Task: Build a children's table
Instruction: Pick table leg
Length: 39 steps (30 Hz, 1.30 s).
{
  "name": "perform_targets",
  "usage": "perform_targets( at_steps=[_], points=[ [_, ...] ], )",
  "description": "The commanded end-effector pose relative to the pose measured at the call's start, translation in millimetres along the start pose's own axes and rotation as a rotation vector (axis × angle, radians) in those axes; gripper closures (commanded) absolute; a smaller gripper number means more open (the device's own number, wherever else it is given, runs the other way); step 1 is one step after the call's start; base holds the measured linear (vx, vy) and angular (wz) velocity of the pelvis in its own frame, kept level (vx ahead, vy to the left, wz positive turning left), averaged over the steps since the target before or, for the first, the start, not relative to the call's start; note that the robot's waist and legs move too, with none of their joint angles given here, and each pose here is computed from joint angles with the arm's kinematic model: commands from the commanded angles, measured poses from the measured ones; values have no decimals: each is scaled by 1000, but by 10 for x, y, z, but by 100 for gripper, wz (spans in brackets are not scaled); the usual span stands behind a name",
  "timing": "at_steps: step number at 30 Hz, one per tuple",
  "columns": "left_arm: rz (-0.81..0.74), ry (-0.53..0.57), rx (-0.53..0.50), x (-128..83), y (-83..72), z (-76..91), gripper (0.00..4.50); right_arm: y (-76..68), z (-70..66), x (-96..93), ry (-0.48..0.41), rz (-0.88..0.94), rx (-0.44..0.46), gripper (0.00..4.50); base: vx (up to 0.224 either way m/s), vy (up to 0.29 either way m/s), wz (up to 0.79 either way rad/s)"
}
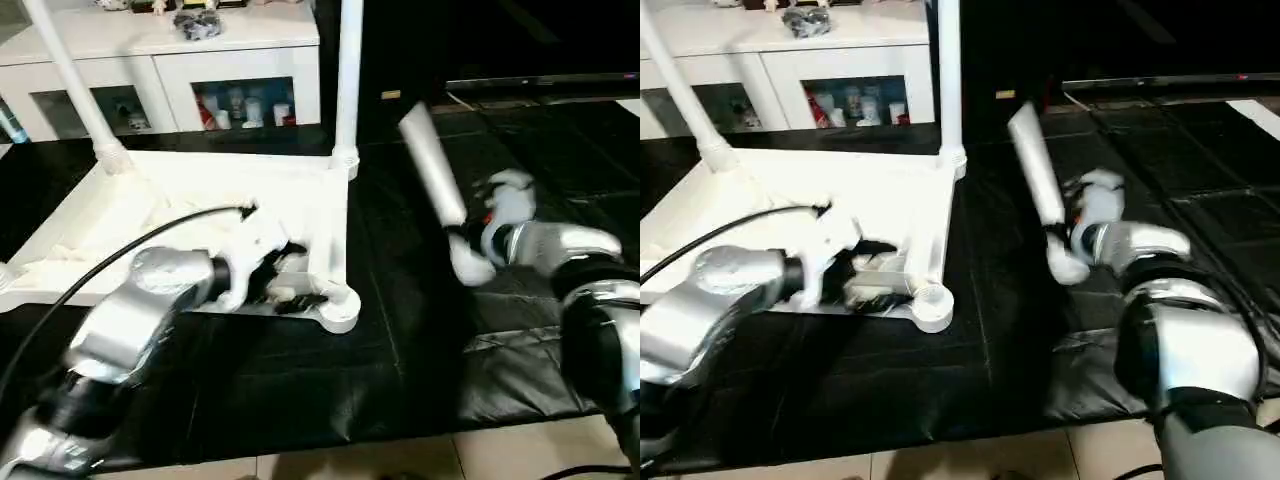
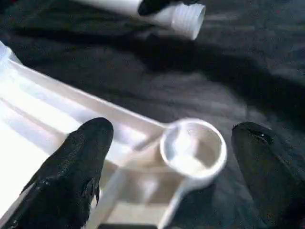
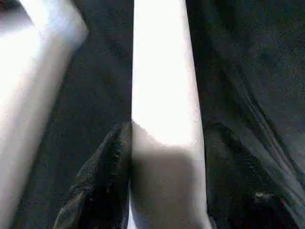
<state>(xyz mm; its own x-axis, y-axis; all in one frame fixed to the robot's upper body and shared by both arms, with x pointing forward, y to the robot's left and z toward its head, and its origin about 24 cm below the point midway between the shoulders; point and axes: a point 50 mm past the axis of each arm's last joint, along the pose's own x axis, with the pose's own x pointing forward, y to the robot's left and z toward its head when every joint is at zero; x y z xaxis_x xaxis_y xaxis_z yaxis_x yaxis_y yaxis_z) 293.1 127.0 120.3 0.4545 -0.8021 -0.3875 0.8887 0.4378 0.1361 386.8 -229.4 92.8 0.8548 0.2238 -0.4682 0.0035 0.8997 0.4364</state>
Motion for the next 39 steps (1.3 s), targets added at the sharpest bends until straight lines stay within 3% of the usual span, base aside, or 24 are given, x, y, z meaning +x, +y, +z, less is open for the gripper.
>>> perform_targets(
  at_steps=[1, 3, 6, 11, 12, 13, 17, 22, 24, 27, 29, 33, 39],
  points=[
    [59, -29, -3, -9, 83, 54, 0, 37, 165, -42, -115, 61, 71, 264, 0, 0, 0],
    [104, -58, -25, 53, 130, 85, 0, 75, 157, -37, -159, 103, 132, 264, 0, 0, 0],
    [127, -76, -42, 93, 150, 98, 0, 99, 140, -26, -204, 100, 138, 264, 0, 0, 0],
    [172, -135, -93, 211, 163, 137, 0, 328, 39, -34, -355, 223, 119, 264, 0, 0, 0],
    [183, -151, -97, 232, 164, 155, 0, 381, 4, -38, -355, 237, 116, 264, 0, 0, 0],
    [234, -194, -111, 277, 194, 214, 0, 548, -84, -70, -357, 320, 76, 264, 0, 0, 0],
    [291, -250, -132, 313, 236, 293, 0, 705, -209, -112, -345, 399, 26, 264, 0, 0, 0],
    [287, -377, -257, 360, 267, 464, 0, 929, -445, -218, -294, 617, -4, 264, 0, 0, 0],
    [286, -393, -288, 370, 272, 479, 0, 952, -475, -247, -280, 649, -4, 265, 0, 0, 0],
    [354, -473, -481, 370, 383, 514, 0, 1016, -565, -361, -240, 784, -12, 265, 0, 0, 0],
    [359, -501, -542, 363, 410, 521, 0, 1031, -571, -395, -236, 822, -6, 265, 0, 0, 0],
    [292, -578, -672, 375, 391, 593, 0, 1085, -597, -511, -229, 908, -20, 265, 0, 0, 0],
    [232, -621, -725, 395, 332, 675, 0, 1096, -650, -548, -211, 918, -49, 265, 0, 0, 0]
  ],
)
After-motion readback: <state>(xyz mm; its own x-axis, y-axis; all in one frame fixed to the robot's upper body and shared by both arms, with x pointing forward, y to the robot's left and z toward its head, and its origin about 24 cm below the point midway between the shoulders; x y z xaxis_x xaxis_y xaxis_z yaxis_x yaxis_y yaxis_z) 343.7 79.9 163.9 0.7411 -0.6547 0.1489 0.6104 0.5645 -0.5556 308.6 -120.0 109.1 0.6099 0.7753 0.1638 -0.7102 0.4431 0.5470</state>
